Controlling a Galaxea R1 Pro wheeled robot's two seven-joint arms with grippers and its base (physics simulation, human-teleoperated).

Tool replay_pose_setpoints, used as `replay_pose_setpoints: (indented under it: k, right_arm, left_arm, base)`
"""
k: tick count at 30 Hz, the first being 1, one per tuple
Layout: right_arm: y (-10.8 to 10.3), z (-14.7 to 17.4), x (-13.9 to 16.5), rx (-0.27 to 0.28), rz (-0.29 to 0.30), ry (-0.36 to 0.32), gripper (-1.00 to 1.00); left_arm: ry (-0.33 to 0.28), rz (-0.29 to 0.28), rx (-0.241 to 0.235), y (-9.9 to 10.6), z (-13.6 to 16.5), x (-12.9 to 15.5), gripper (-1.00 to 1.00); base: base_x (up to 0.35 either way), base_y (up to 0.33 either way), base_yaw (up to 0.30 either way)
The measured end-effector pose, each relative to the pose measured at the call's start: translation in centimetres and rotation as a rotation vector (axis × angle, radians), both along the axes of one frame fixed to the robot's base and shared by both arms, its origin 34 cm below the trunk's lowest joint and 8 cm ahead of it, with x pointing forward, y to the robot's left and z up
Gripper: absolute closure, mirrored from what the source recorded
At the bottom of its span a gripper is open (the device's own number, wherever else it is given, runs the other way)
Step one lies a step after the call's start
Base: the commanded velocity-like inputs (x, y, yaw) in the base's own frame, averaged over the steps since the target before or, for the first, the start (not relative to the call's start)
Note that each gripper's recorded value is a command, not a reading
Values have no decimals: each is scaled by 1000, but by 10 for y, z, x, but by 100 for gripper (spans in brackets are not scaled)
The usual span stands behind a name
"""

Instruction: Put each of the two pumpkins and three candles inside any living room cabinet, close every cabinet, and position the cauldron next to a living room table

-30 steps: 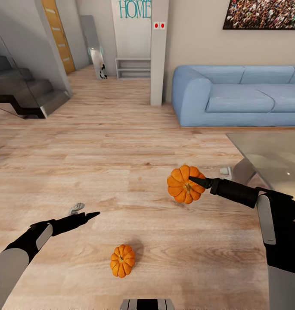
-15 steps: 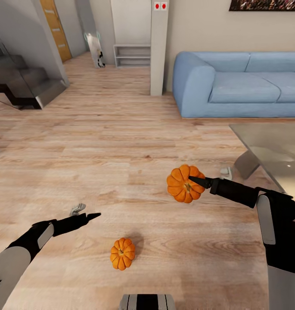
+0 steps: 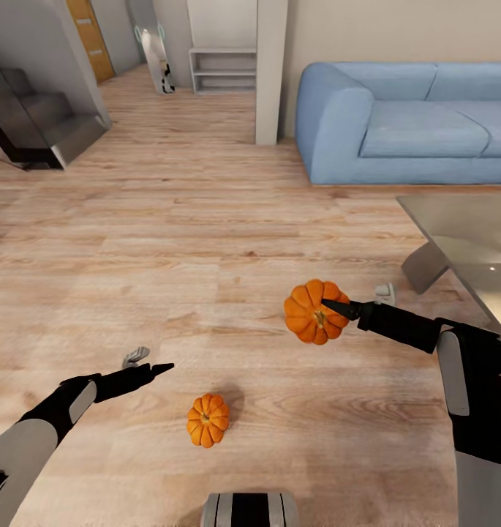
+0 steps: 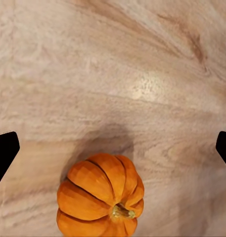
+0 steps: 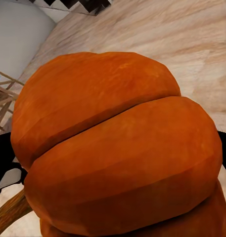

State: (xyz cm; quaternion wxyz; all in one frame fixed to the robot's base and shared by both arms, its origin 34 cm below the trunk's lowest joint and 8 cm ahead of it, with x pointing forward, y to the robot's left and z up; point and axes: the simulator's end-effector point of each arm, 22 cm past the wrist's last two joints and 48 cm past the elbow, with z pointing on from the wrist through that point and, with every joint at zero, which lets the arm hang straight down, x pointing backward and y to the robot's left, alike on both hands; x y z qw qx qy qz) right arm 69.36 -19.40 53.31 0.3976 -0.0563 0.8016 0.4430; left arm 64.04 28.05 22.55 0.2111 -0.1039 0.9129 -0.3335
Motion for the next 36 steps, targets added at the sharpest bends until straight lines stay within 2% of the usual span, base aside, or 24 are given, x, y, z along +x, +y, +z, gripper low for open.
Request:
replay_pose_setpoints:
  k: [13, 18, 27, 36]
  right_arm:
    - [0, -33, 1, 0, 3, 52, 100]
    - [3, -40, -2, 25, 26, 56, 100]
    - [3, -59, -3, 35, 34, 82, 100]
    - [3, -81, -4, 36, 35, 115, 100]
  left_arm:
    - [49, -2, -10, -5, -30, -14, -100]
    - [68, -4, -16, -8, -41, -20, -100]
    - [102, -4, -18, -9, -60, -31, -100]
    - [138, -4, -20, -10, -80, -43, -100]
  base:
    - [0, 0, 0]
    - [0, 0, -8]
    - [0, 0, -144]
    - [0, 0, -24]
